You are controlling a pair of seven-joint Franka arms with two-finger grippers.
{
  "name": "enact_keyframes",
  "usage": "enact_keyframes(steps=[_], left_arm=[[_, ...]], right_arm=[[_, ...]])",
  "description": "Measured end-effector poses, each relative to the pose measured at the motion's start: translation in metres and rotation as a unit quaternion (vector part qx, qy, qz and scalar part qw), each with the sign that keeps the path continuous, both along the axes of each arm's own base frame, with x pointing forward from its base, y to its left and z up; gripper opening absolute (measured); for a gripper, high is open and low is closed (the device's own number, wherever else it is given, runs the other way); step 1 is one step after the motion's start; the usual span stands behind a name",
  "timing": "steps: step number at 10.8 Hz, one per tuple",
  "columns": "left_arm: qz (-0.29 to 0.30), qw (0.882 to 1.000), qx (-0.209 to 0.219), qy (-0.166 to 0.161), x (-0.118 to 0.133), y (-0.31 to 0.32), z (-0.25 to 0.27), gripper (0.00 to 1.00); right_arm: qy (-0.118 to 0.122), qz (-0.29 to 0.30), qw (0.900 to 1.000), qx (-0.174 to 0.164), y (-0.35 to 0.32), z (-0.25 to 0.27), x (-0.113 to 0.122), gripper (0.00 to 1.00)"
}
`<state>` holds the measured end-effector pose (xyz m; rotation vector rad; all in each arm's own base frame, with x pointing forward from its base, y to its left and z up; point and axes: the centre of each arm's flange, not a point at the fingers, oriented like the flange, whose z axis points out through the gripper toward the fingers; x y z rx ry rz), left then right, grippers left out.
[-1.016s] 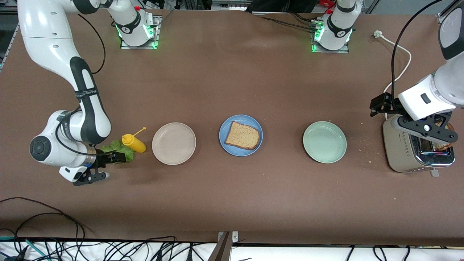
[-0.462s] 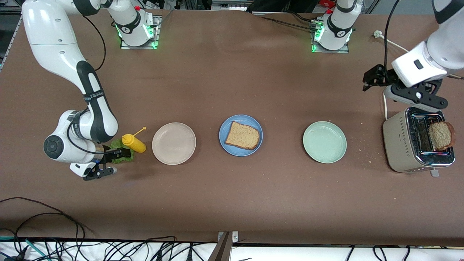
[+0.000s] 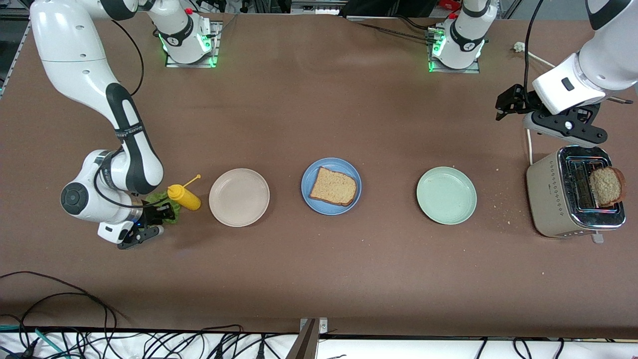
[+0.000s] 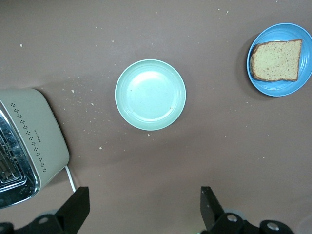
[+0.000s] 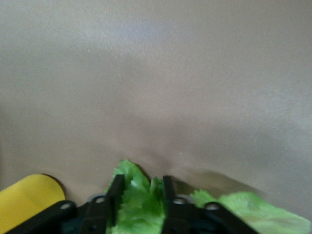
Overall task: Make sandwich in blue plate with both arms
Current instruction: 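Lift the green lettuce leaf with the right gripper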
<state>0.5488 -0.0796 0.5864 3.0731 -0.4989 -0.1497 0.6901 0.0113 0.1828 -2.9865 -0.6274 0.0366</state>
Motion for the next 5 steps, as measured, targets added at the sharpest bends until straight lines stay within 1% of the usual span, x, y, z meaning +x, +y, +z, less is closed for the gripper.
enact_keyframes(steps=[1,2,3,5], left_arm=[[0.001,1.000,0.000,0.000,0.000,0.001,0.000,1.00],[0.002,1.000,0.000,0.000,0.000,0.003,0.000,1.00],[0.004,1.000,0.000,-0.001,0.001,0.004,0.000,1.00],[0.006,1.000,0.000,-0.001,0.001,0.006,0.000,1.00]], right_arm=[[-0.007,0.002,1.000,0.000,0.000,0.006,0.002,0.28],[-0.013,0.003,1.000,0.001,0.000,0.014,0.004,0.13],[-0.016,0.004,1.000,0.002,0.001,0.022,0.005,0.03],[-0.016,0.006,1.000,0.005,0.002,0.038,0.005,0.03]])
